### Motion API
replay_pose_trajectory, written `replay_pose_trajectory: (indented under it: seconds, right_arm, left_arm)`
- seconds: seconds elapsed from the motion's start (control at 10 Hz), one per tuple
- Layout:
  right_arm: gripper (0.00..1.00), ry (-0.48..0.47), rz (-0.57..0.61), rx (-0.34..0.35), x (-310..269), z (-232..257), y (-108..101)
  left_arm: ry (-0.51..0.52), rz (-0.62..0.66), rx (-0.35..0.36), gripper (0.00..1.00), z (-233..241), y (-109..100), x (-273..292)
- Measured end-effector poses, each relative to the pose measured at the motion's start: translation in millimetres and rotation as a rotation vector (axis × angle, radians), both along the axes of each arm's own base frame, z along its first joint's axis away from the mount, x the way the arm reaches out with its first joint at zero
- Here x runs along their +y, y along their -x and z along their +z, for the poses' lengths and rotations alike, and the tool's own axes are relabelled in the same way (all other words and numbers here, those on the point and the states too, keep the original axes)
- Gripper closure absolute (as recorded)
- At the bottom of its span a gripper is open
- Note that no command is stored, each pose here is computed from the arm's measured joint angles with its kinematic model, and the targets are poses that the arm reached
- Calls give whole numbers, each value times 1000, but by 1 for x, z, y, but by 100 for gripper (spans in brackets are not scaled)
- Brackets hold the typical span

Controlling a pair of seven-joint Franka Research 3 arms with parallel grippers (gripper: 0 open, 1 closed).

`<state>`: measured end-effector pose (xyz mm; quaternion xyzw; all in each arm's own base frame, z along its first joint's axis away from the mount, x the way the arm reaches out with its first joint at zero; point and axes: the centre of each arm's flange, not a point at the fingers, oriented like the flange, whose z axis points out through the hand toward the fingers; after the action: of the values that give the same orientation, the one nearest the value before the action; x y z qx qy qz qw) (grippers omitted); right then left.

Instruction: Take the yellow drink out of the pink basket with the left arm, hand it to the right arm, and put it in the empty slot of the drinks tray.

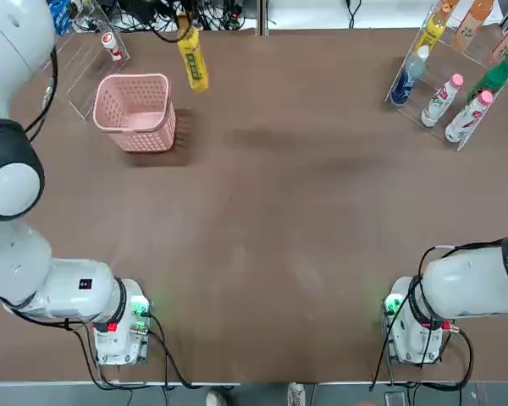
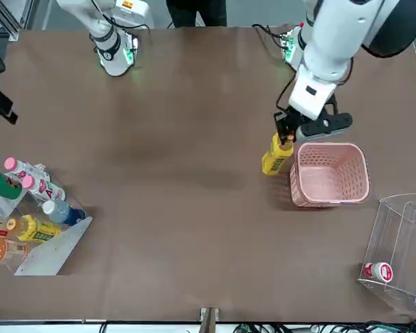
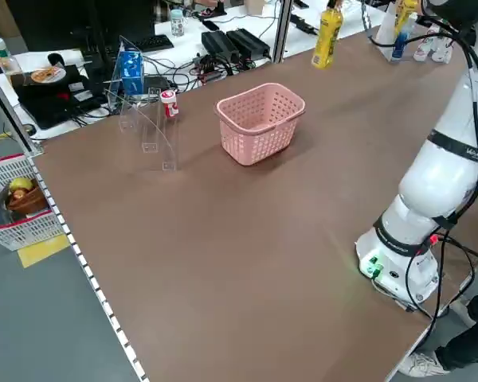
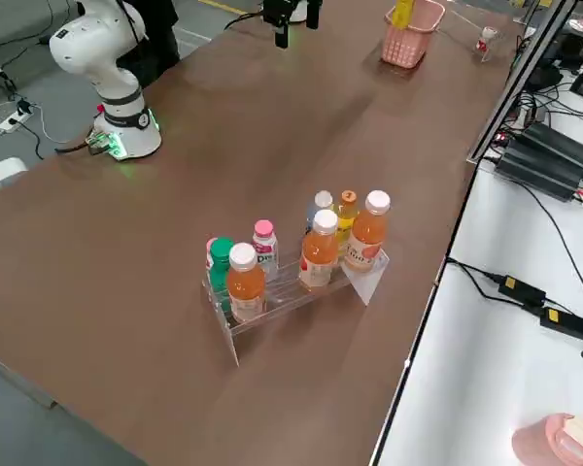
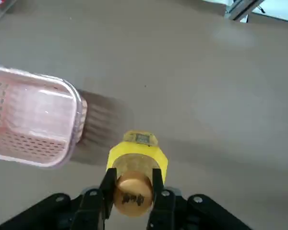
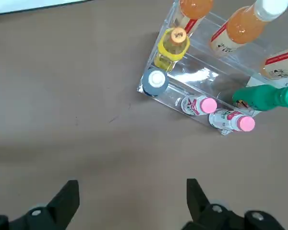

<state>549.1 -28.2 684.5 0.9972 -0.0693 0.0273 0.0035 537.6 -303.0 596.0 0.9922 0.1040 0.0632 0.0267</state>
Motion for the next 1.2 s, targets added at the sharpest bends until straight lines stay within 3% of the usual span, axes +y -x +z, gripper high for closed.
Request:
replay_pose_trajectory:
  seconds: [0.6,1.2]
  right_arm:
    - [1,-1,15,58,9,-27,-7]
    - [1,2,4,-5,2,-21,-13]
  left_arm:
    - [-36,47,16,66,-37,12,-53]
    - [-33,53,17,66,-75,21,-105]
